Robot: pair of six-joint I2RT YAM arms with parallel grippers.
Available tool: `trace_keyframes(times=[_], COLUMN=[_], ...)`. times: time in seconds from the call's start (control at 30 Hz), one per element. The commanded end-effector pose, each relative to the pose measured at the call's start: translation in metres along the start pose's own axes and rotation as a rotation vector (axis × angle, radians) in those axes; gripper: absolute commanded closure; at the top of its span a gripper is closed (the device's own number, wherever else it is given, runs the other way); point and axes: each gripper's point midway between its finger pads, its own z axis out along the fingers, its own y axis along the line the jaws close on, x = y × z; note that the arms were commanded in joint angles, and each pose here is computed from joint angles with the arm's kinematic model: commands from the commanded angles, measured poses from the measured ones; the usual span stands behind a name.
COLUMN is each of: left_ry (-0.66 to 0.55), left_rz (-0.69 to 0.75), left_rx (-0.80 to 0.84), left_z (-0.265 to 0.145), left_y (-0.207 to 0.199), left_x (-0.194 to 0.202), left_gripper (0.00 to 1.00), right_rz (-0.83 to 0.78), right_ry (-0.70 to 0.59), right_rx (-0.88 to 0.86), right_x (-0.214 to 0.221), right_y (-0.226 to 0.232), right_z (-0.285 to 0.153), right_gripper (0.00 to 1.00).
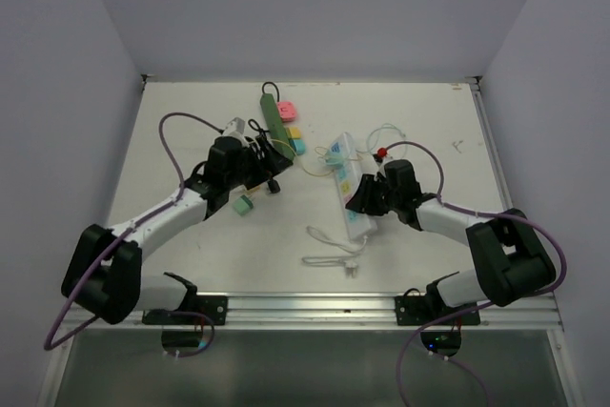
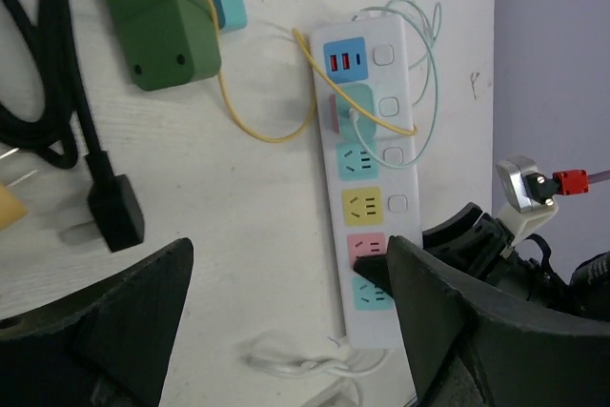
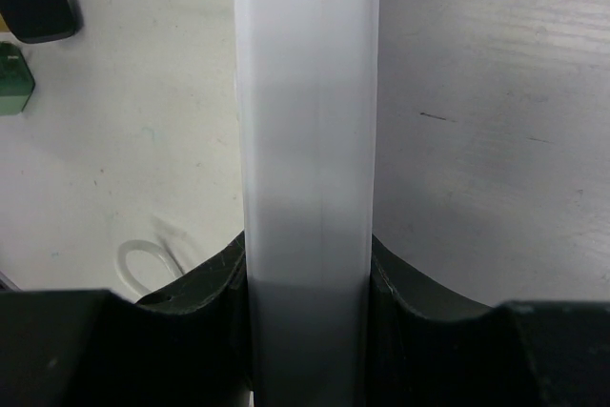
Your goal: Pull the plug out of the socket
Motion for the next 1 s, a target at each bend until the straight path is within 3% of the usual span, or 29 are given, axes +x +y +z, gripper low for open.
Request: trace_keyframes(times=[0.0,0.13,0.3,0.57,0.97], left_ry=[-0.042,0.025,0.024,0.038,0.210], left_rz=[0.011,0.054,0.104,0.197,0.103], left_rx=[0.134,0.174,0.162,0.087,0.096], left_z=[0.028,0.063,0.099,0.142,0.136], left_y=[-0.058,-0.088,-0.104,-0.086,-0.060], left_x=[-0.014,0.003,0.001,0.005,0.055], left_gripper=[0.14,0.16,0.16,0.15,0.20], right_rz=[-0.048,-0.060,-0.078,-0.094,-0.076], right_ry=[0.059,0.062,0.059,0.061,0.056], right_rx=[-0.009,-0.020,-0.035,-0.042,-0.036], right_x=[0.016,0.018,0.020,0.022,0.022], right_y=[0.003,0.007,0.010,0.012,0.010], right_z=[-0.004,-0.005,-0.006,-0.007,-0.003], right_gripper=[1.00,1.00,1.00,1.00,1.00])
